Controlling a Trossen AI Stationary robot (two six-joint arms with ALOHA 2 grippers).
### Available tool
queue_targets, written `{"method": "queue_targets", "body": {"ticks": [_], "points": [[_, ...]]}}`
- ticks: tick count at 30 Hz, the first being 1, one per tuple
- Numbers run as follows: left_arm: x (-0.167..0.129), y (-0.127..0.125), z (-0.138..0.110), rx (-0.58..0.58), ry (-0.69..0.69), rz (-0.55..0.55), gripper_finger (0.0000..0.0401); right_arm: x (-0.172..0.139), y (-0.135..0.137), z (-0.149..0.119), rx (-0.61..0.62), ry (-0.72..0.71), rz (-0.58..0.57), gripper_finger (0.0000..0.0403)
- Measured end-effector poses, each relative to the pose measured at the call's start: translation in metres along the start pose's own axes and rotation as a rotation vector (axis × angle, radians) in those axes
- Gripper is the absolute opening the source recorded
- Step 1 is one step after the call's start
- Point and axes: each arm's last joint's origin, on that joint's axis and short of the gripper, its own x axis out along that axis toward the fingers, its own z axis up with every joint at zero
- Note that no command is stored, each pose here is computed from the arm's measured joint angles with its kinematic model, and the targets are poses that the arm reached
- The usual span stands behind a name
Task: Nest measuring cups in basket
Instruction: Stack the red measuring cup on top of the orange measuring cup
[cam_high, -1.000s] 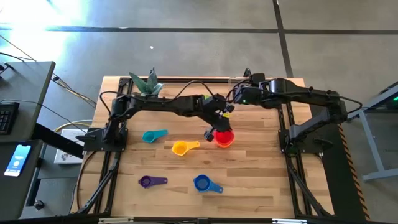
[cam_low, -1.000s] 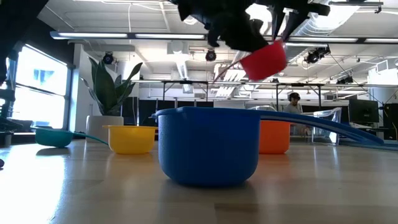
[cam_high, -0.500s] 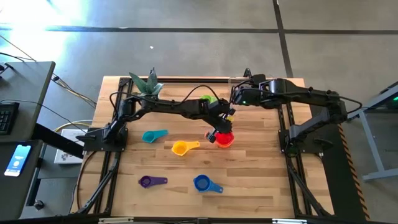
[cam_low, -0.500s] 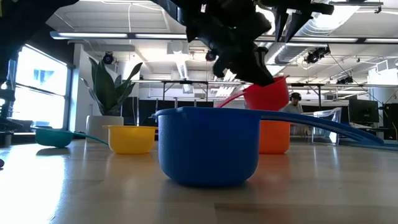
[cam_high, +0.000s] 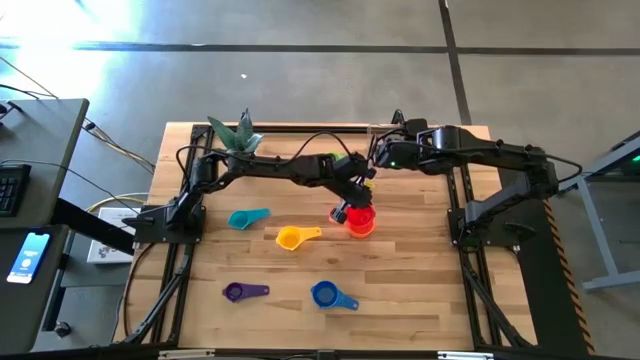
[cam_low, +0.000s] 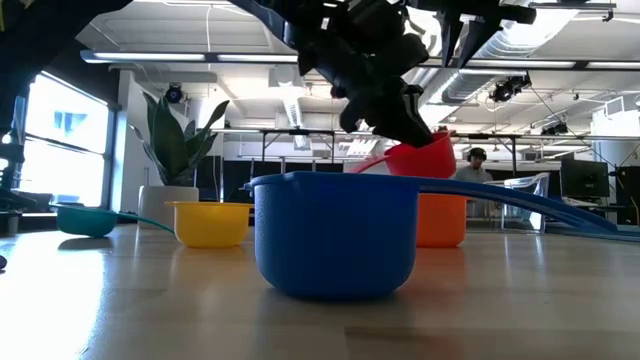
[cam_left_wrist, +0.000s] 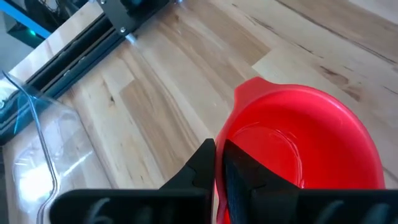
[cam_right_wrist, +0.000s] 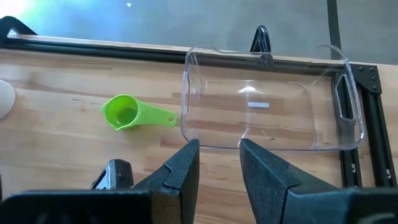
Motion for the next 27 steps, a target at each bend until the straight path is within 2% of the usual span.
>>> {"method": "queue_targets", "body": {"ticks": [12, 19, 27], "points": [[0.008, -0.006, 0.002, 0.010, -0.003, -0.006, 0.0008, 0.000, 0.000, 0.000, -0.005, 0.004, -0.002, 0.0108], [0.017, -0.013, -0.006, -0.021, 0.056, -0.032, 0.0008, 0.000, -0.001, 0.000, -0.003, 0.005, -0.001, 0.0108], [0.018, -0.013, -0.005, 0.004, 0.073, -0.014, 0.0008, 0.000, 0.000, 0.000, -0.004, 0.004, 0.002, 0.0108]]}}
